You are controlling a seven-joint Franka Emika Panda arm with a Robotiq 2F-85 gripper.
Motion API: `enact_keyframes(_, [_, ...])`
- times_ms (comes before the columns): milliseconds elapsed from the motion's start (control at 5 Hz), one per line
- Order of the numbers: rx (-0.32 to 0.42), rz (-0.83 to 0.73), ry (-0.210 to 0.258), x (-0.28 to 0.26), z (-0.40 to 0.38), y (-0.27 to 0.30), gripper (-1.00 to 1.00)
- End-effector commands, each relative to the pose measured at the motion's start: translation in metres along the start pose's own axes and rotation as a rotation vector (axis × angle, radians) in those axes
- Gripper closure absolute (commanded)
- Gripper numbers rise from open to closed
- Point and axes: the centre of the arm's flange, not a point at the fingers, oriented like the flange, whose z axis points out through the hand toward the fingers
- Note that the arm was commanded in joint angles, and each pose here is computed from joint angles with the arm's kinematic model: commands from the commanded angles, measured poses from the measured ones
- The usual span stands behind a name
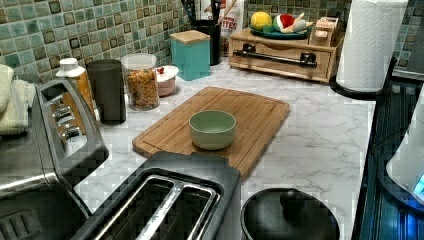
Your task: Open the drawer.
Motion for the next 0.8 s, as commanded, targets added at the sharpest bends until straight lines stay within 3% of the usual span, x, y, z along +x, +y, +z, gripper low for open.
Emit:
enact_keyframes(200, [-0.006, 0.001, 0.0, 0.001, 0.002, 0.002, -1.0])
enact_keyframes(600, [-0.012, -0.175, 0.086, 0.008, 0.031, 0.057, -1.0])
enact_keyframes(800, [0.013, -0.251, 0.037, 0.038, 0.042, 0.097, -1.0])
